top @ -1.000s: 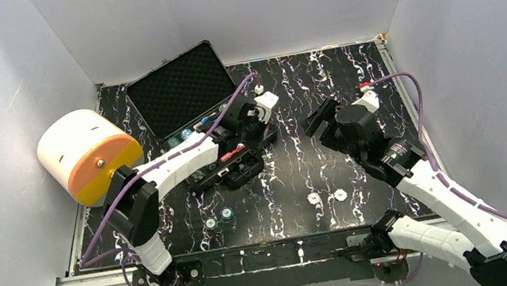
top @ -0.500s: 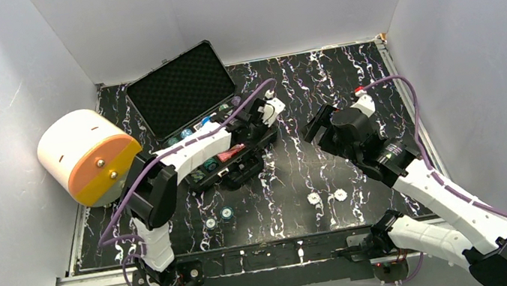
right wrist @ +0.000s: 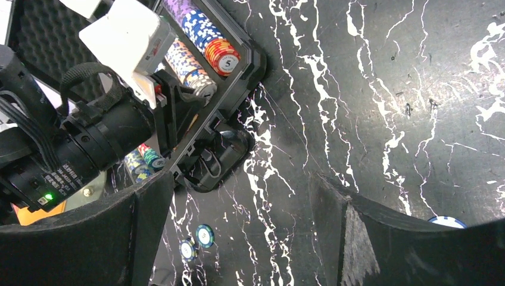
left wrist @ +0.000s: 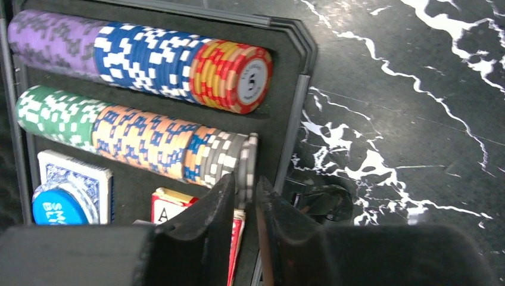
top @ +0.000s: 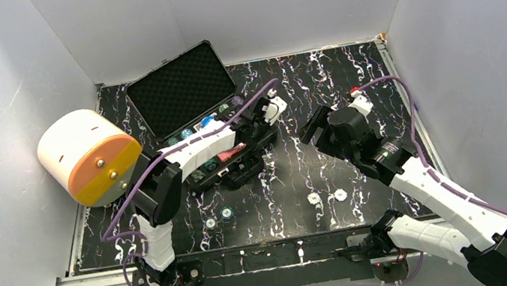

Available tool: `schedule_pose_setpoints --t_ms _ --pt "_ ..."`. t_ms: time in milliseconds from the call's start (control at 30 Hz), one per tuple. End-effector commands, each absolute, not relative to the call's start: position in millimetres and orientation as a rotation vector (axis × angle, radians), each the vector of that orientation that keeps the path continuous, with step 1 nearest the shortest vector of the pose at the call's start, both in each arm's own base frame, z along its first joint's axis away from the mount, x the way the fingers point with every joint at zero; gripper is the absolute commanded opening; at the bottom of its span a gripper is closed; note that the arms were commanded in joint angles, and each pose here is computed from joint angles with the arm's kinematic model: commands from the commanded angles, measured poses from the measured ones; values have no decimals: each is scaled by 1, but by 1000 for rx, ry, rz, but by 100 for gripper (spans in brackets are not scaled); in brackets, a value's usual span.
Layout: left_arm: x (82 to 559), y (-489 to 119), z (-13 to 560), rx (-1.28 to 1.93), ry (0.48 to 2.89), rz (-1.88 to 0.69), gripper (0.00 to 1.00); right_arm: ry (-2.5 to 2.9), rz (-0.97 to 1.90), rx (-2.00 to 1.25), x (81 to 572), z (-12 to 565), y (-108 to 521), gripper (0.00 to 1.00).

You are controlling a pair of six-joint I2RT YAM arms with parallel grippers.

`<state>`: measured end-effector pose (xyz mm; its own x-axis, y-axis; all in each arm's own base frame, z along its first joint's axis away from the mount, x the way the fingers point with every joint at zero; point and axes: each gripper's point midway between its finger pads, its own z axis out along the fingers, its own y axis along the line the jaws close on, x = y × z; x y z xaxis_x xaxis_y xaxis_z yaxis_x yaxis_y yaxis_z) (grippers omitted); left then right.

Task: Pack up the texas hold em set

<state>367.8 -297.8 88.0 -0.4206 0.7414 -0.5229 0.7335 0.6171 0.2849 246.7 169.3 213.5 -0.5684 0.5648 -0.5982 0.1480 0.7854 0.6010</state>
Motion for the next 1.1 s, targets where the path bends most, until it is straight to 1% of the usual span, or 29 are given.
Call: schedule_pose_setpoints --t_ms 0,33,100,267,400,567,733,767,800,867,933,1067 --pt "385 -275 100 1099 2222 149 26 2108 666 519 253 221 176 91" --pt "384 -276 102 1098 2219 139 29 2111 665 516 252 221 176 91" --pt "384 -276 108 1092 2209 126 32 2113 665 514 252 220 176 90" --pt "382 -279 118 1088 2195 88 33 2113 668 513 253 221 177 90" --pt "376 -286 134 1054 2186 -20 36 2120 655 508 253 219 176 90" --pt "368 -287 173 921 2147 -221 53 2176 600 486 250 201 174 90" --pt "351 -273 212 709 2083 -411 78 2287 566 409 244 172 182 89" --pt "347 -268 220 667 2066 -431 82 2317 556 383 242 165 184 89" --pt "344 -263 227 625 2050 -437 90 2358 559 346 240 158 189 88" --pt "337 -251 242 550 2027 -439 98 2427 561 294 237 146 198 85" --pt "334 -234 266 462 1982 -403 98 2477 573 210 235 135 212 82" --pt "326 -204 327 346 1860 -348 98 2528 560 53 223 120 252 80"
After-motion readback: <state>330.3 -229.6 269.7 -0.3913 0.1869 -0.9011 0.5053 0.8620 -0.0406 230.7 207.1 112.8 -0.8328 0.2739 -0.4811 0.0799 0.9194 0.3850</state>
